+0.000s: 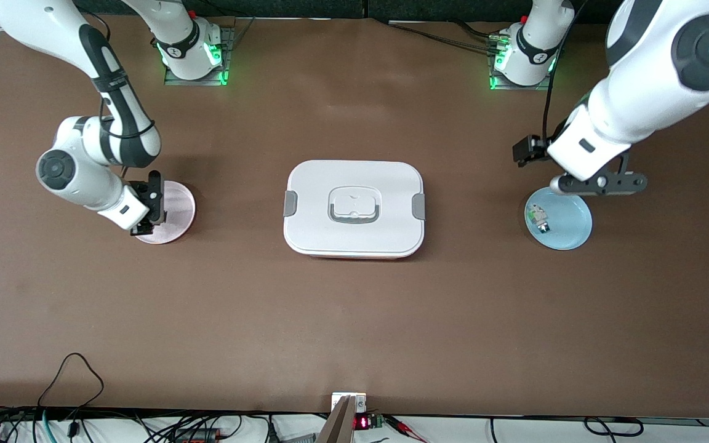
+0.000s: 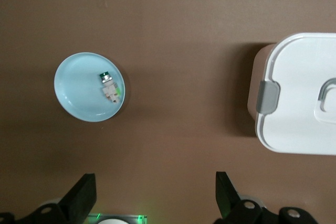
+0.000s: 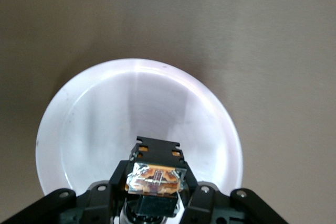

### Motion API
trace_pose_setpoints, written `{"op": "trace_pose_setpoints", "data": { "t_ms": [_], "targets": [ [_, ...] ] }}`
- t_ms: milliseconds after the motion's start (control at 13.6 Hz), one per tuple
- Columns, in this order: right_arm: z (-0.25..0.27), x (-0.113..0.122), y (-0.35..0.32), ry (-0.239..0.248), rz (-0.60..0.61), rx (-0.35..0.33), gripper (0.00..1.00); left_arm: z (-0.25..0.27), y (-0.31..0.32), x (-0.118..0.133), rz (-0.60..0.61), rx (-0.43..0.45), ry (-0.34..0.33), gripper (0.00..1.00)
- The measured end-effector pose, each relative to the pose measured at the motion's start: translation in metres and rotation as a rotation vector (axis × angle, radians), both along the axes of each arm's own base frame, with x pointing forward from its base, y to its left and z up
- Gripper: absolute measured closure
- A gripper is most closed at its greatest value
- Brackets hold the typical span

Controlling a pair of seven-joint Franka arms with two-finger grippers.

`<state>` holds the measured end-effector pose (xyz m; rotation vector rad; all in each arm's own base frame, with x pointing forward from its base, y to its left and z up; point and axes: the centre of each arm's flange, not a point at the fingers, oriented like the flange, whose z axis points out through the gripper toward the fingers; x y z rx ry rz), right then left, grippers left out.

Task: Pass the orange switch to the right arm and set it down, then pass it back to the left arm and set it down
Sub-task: 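Carry the switch to the white plate while the left gripper retracts, then lower the switch onto the white plate and open the right gripper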

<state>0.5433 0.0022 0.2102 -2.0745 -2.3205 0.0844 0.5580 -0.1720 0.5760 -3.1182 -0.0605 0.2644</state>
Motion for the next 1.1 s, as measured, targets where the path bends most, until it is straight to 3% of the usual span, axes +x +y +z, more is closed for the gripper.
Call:
{"op": "trace_pose_setpoints", "data": {
  "t_ms": [221,589,810,957,1104],
  "targets": [
    [-0.016,-0.018,0.004,0.001,0.015,0.002,0.57,0.026,-0.005,-0.018,-0.011,0.007,-0.030,0.00],
    [-0.016,-0.020,0.004,-0.001,0.039,0.003,0.52,0.019,0.061,0.004,0.078,-0.003,-0.041,0.00],
    [-0.008,-0.018,0.004,-0.017,0.034,0.004,0.23,0.018,0.138,0.018,0.069,-0.013,-0.063,0.00],
    [0.000,-0.016,0.005,-0.033,0.001,0.004,0.01,0.019,0.149,0.018,0.072,-0.013,-0.064,0.00],
    [0.016,-0.010,0.008,-0.042,-0.062,0.004,0.00,0.019,0.149,0.018,0.072,-0.014,-0.065,0.00]
  ]
}}
